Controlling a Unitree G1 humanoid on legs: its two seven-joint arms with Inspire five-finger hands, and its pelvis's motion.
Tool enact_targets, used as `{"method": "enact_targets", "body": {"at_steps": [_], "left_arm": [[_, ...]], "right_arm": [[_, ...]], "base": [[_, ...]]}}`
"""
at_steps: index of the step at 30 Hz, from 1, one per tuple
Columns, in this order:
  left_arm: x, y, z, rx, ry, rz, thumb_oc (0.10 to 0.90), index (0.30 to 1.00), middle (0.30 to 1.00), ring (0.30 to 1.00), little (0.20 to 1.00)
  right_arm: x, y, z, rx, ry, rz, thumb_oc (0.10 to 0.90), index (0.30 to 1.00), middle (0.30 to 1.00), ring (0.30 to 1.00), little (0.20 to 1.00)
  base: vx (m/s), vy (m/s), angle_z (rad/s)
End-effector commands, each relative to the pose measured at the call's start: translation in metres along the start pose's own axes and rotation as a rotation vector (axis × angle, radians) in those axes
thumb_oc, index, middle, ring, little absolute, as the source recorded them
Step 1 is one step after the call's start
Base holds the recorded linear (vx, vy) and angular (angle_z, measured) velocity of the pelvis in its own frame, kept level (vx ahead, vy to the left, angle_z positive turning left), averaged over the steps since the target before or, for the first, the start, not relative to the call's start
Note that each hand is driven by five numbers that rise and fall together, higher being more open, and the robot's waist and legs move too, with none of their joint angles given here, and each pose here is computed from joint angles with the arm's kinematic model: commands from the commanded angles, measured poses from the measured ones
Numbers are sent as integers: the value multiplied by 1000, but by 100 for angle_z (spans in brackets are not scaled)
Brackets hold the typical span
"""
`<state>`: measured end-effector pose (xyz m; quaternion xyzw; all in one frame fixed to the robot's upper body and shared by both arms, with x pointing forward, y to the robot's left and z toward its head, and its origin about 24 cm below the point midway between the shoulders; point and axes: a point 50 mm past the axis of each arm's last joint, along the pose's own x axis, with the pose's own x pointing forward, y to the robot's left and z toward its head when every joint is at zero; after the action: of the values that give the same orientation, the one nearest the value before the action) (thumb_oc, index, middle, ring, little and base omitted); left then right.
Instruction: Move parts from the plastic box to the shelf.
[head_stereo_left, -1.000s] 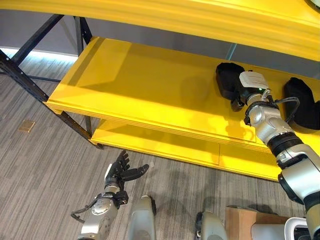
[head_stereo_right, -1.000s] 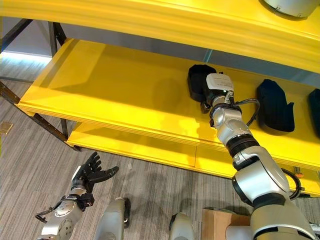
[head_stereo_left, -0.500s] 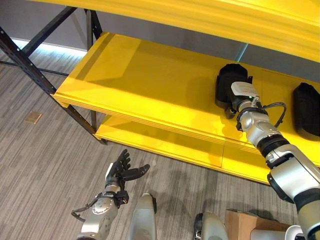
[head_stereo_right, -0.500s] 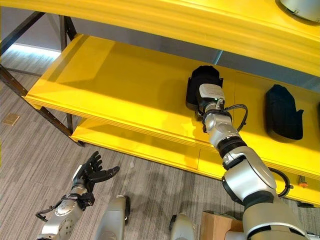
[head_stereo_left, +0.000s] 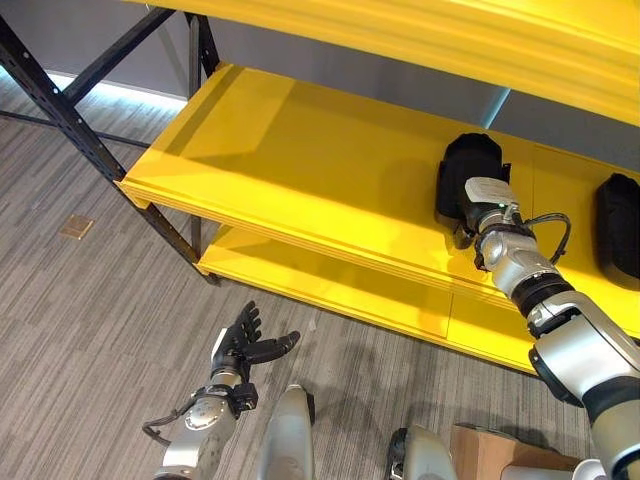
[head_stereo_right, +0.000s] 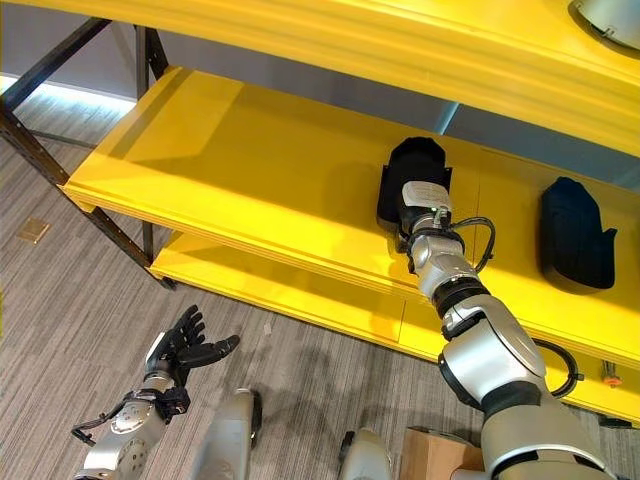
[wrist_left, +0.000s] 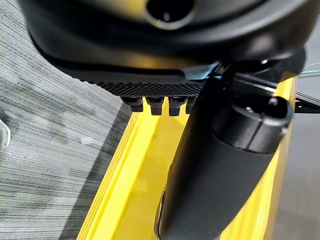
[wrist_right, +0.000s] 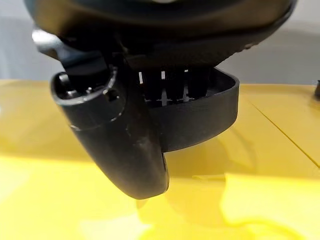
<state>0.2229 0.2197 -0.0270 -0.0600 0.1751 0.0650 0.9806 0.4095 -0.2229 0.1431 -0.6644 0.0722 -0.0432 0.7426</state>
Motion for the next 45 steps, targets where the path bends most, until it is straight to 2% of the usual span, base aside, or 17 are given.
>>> {"method": "enact_targets", "body": {"at_steps": [1, 28, 45], "left_arm": [[3, -14, 39, 25, -192, -91, 900, 1000, 1000, 1000, 1000], [5, -19, 41, 34, -193, -111, 900, 1000, 1000, 1000, 1000], [6, -19, 44, 51, -199, -111, 900, 1000, 1000, 1000, 1000]], "right_arm": [[7, -54, -6, -51, 27, -157, 400, 300, 300, 300, 300], [2, -33, -44, 16, 190, -100, 400, 300, 300, 300, 300], [-1, -35, -58, 33, 271, -129, 400, 300, 300, 300, 300]], "base": [[0, 0, 0], [0, 0, 0], [0, 0, 0]]}}
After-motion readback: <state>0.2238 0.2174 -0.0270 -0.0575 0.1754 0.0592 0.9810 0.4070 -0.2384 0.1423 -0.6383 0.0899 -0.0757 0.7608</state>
